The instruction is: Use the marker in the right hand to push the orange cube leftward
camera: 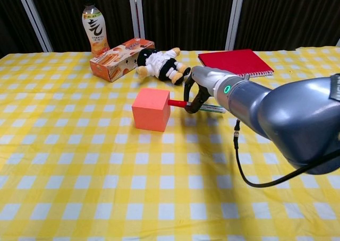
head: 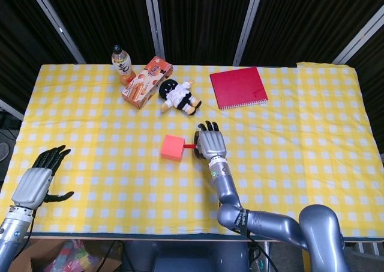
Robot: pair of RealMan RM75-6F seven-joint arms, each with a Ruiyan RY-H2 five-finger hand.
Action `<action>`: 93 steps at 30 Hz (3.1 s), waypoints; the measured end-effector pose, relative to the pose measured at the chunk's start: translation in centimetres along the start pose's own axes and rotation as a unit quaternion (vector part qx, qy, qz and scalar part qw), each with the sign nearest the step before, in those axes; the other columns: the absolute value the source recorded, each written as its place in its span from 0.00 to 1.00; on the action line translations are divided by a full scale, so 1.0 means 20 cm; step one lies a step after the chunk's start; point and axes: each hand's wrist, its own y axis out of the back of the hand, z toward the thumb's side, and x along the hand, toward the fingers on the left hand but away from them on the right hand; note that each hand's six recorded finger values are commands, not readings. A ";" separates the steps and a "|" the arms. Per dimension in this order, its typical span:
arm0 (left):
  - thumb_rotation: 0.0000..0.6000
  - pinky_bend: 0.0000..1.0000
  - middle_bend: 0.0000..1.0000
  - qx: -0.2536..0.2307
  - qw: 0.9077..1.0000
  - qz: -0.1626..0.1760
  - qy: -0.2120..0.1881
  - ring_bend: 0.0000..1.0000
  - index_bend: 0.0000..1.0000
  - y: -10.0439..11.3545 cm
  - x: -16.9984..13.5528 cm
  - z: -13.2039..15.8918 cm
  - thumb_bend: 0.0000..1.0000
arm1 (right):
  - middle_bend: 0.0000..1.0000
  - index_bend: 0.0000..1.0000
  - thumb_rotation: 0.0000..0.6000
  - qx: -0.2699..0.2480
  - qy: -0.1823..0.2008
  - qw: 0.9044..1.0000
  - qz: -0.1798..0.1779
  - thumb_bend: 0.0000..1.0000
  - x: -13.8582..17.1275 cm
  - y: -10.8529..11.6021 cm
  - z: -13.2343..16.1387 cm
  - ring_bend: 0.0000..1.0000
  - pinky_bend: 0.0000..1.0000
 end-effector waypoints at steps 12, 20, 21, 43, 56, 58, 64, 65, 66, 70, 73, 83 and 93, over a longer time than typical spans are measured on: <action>1.00 0.00 0.00 -0.001 1.000 -0.002 -0.003 0.00 0.00 0.00 0.00 0.01 0.00 | 0.19 0.58 1.00 -0.009 0.047 0.999 0.017 0.56 0.05 -0.09 0.19 0.00 0.00; 1.00 0.00 0.00 -0.002 1.000 -0.001 -0.003 0.00 0.00 0.00 -0.01 0.01 0.00 | 0.19 0.58 1.00 -0.005 0.058 0.998 0.018 0.56 0.09 -0.11 0.25 0.00 0.00; 1.00 0.00 0.00 -0.002 1.000 -0.001 -0.003 0.00 0.00 0.00 -0.01 0.01 0.00 | 0.19 0.58 1.00 -0.004 0.054 0.998 0.016 0.56 0.09 -0.11 0.24 0.00 0.00; 1.00 0.00 0.00 -0.003 1.000 -0.006 -0.003 0.00 0.00 -0.01 -0.01 0.02 0.00 | 0.19 0.58 1.00 0.007 0.018 1.000 -0.010 0.56 0.03 -0.01 0.02 0.00 0.00; 1.00 0.00 0.00 -0.009 1.000 -0.008 -0.003 0.00 0.00 0.00 -0.01 0.02 0.00 | 0.19 0.58 1.00 0.018 0.037 0.999 -0.011 0.56 -0.02 -0.01 0.13 0.00 0.00; 1.00 0.00 0.00 -0.011 1.000 -0.008 -0.003 0.00 0.00 0.00 -0.01 0.02 0.00 | 0.19 0.58 1.00 0.025 0.034 0.999 -0.014 0.56 -0.04 -0.02 0.13 0.00 0.00; 1.00 0.00 0.00 -0.013 1.000 -0.010 -0.006 0.00 0.00 0.00 -0.01 0.02 0.00 | 0.19 0.58 1.00 0.036 0.030 0.999 -0.015 0.56 -0.07 -0.05 0.12 0.00 0.00; 1.00 0.00 0.00 -0.014 1.000 -0.011 -0.007 0.00 0.00 0.00 -0.01 0.02 0.00 | 0.19 0.58 1.00 0.035 0.031 0.999 -0.015 0.56 -0.07 -0.05 0.12 0.00 0.00; 1.00 0.00 0.00 -0.015 1.000 -0.011 -0.007 0.00 0.00 0.00 -0.01 0.02 0.00 | 0.19 0.58 1.00 0.035 0.032 0.999 -0.016 0.56 -0.07 -0.05 0.12 0.00 0.00; 1.00 0.00 0.00 -0.016 1.000 -0.012 -0.007 0.00 0.00 0.00 -0.01 0.03 0.00 | 0.19 0.59 1.00 0.032 0.041 0.999 -0.015 0.56 -0.06 -0.06 0.15 0.00 0.00; 1.00 0.00 0.00 -0.017 1.000 -0.013 -0.006 0.00 0.00 0.00 -0.01 0.03 0.00 | 0.19 0.59 1.00 0.028 0.053 0.998 -0.011 0.56 -0.04 -0.08 0.18 0.00 0.00; 1.00 0.00 0.00 -0.025 1.000 -0.014 -0.006 0.00 0.00 0.00 -0.01 0.04 0.00 | 0.19 0.59 1.00 0.008 0.092 0.996 0.015 0.56 0.05 -0.20 0.35 0.00 0.00; 1.00 0.00 0.00 -0.031 0.999 -0.012 -0.008 0.00 0.00 0.00 -0.01 0.04 0.00 | 0.19 0.59 1.00 0.013 0.126 0.992 0.026 0.56 0.12 -0.28 0.50 0.00 0.00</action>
